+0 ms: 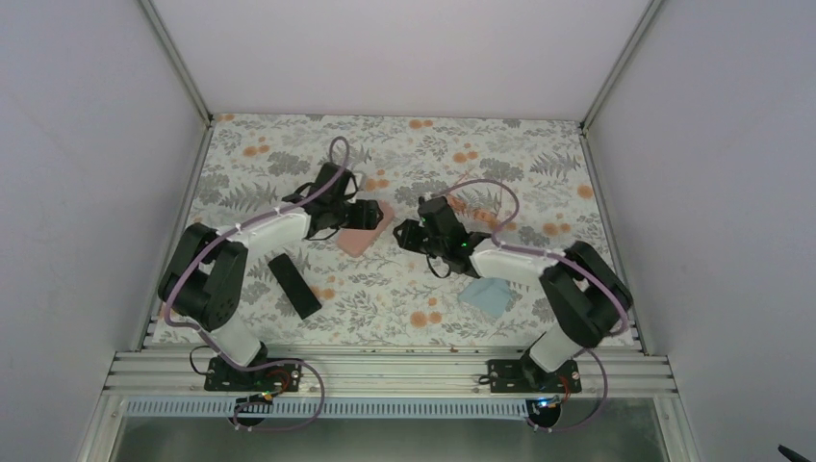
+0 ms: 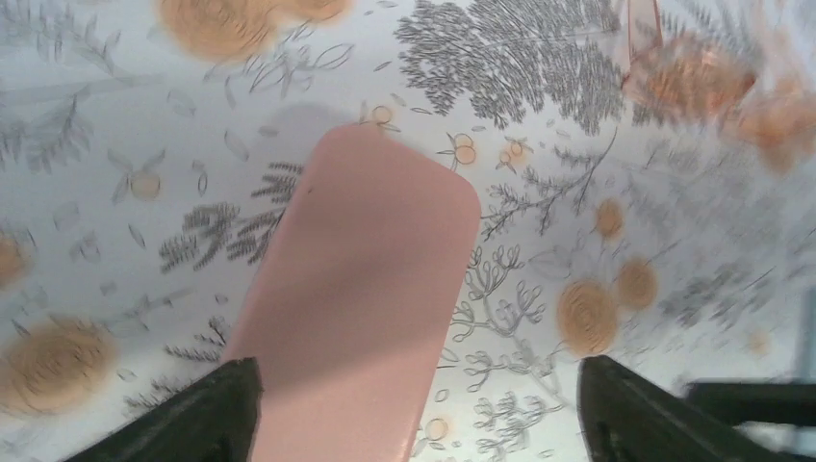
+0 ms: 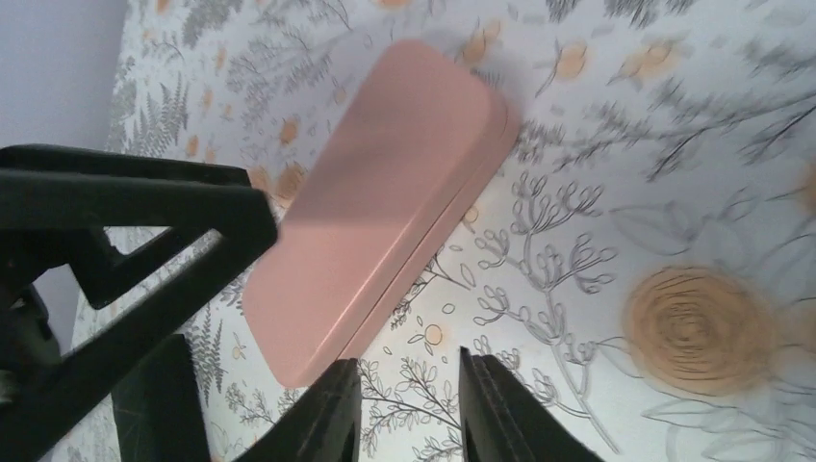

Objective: Organize the sunglasses
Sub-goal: Close the sunglasses case at the center of the board, then pick up the sunglasses case from the center of the board, then place the sunglasses case at the center of the board.

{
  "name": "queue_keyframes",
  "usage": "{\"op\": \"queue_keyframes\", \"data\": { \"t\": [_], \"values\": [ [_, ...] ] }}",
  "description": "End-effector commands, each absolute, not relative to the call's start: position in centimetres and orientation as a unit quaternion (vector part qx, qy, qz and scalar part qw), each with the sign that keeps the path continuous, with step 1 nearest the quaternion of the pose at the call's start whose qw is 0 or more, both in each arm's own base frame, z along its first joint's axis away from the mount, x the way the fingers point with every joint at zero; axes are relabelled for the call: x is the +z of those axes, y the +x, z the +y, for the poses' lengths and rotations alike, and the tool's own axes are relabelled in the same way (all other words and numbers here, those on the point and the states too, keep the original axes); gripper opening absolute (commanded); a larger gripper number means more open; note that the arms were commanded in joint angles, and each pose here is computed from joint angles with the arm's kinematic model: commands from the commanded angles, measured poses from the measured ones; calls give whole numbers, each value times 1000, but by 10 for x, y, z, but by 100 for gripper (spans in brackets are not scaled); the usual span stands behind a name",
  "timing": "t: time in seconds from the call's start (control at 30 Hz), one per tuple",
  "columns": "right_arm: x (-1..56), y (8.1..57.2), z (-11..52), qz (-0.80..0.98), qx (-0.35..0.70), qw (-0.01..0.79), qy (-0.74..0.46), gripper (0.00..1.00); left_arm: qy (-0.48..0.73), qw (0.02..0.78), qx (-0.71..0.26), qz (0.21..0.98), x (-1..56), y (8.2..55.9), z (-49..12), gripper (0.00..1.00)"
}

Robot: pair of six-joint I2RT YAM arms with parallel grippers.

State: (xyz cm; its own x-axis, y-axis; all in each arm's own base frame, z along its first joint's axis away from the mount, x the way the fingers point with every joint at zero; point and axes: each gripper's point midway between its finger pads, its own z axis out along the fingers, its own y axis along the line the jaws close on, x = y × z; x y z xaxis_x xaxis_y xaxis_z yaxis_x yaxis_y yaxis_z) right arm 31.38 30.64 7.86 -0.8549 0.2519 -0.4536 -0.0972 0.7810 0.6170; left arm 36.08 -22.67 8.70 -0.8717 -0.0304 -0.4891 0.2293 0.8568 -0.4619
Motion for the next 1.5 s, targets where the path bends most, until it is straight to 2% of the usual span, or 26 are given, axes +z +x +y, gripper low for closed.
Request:
{"op": "queue_keyframes", "data": {
  "t": [0.0, 0.1, 0.23, 0.47, 0.57, 0.8, 1.07, 1.47],
  "values": [
    [82, 310, 261, 914, 262, 303, 61, 35, 129, 261, -100, 951, 74, 363, -209, 87],
    [82, 300, 241, 917, 244, 309, 68, 44, 160, 241, -61, 955, 60, 363, -205, 100],
    [74, 290, 227, 923, 230, 302, 67, 49, 180, 224, -58, 956, 48, 363, -210, 100],
    [63, 284, 228, 929, 231, 283, 61, 50, 217, 183, -87, 955, 33, 352, -233, 100],
    [65, 285, 230, 928, 236, 283, 59, 50, 224, 172, -68, 957, 23, 346, -232, 100],
    [64, 287, 231, 929, 233, 283, 58, 50, 174, 167, 38, 970, 12, 351, -201, 85],
    [64, 286, 226, 929, 228, 285, 64, 50, 114, 194, 74, 971, 19, 359, -182, 67],
    [66, 285, 233, 929, 238, 280, 47, 49, -26, 223, 1, 974, 39, 441, -128, 67]
  ]
}}
